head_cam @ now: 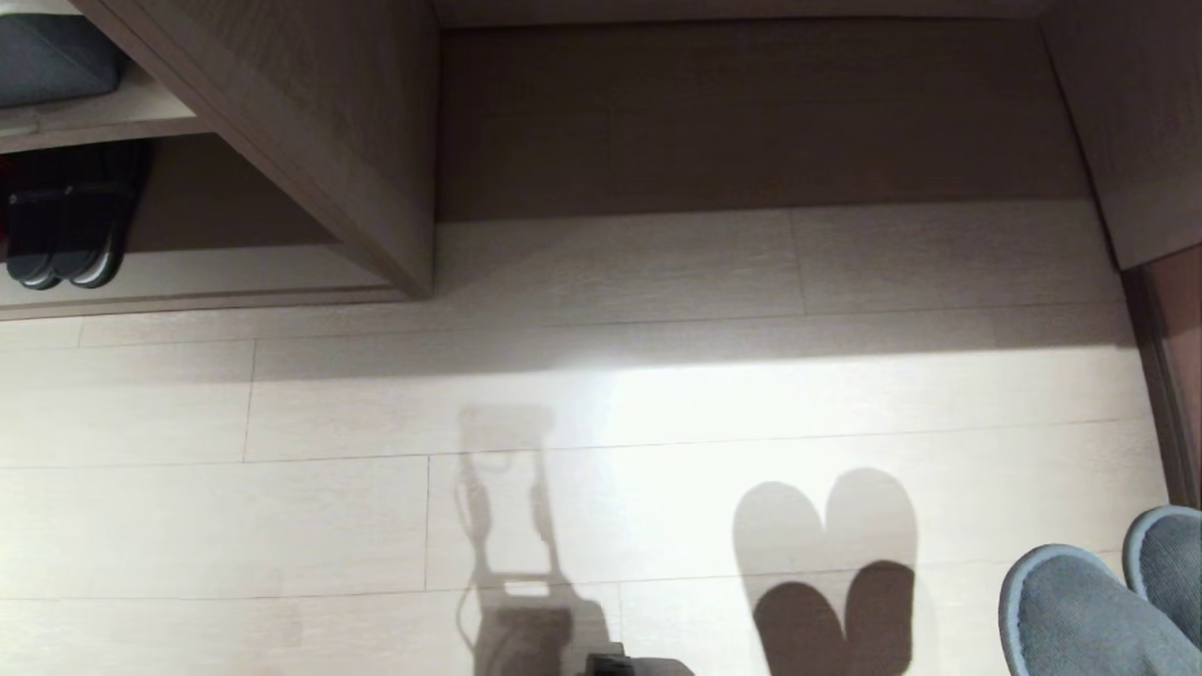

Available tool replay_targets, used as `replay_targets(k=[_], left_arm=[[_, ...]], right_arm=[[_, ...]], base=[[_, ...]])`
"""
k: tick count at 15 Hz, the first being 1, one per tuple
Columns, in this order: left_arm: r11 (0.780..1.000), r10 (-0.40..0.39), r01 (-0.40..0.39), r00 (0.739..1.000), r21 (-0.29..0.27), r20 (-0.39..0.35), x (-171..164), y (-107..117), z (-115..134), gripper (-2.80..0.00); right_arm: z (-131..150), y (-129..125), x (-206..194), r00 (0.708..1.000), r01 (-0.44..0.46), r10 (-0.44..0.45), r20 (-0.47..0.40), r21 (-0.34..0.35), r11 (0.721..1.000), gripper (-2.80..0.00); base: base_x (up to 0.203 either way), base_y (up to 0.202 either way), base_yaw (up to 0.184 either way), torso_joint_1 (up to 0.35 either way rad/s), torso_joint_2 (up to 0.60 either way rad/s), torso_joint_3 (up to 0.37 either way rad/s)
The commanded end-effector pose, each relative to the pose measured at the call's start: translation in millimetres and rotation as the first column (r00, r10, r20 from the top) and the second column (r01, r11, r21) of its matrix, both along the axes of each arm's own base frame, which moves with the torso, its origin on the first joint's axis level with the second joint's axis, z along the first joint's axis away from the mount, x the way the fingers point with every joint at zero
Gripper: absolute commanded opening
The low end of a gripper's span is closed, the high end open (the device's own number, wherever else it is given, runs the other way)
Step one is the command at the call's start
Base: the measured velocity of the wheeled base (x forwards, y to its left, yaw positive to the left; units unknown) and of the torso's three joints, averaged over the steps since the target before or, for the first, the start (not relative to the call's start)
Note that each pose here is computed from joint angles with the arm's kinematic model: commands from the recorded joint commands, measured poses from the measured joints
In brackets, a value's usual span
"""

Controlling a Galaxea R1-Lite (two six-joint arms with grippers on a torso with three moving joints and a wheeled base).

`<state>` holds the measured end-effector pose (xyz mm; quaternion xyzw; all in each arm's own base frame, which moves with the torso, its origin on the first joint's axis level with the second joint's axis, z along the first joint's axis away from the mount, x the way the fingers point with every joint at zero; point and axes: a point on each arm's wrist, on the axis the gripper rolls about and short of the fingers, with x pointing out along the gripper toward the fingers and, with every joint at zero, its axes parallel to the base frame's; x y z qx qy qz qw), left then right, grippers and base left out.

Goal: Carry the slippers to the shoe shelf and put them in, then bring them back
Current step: Place the slippers on the floor

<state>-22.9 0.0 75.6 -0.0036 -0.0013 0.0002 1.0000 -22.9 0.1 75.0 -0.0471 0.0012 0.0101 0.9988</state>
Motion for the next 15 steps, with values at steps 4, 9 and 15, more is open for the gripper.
replay_targets(k=[4, 9, 15], left_arm=[[1.0, 0.001, -0.001, 1.0, 0.0, -0.001, 0.1, 0.0, 0.0, -2.8], [1.0, 0.001, -0.001, 1.0, 0.0, -0.001, 0.1, 0.0, 0.0, -2.8], [1.0, 0.0, 0.0, 1.0, 0.0, -0.001, 0.1, 0.0, 0.0, -2.8]], right_arm=[[-0.1, 0.0, 0.1, 1.0, 0.0, 0.0, -0.003, 0.0, 1.0, -2.8], [0.0, -0.1, 0.1, 1.0, 0.005, -0.005, -0.002, 0.016, 1.0, -2.8], [0.0, -0.1, 0.1, 1.0, 0.002, -0.002, -0.001, 0.009, 1.0, -2.8]], base=[[0.0, 0.0, 0.0, 0.003, 0.0, -0.197], [0.0, 0.0, 0.0, 0.003, 0.0, -0.197], [0.0, 0.0, 0.0, 0.004, 0.0, -0.197]])
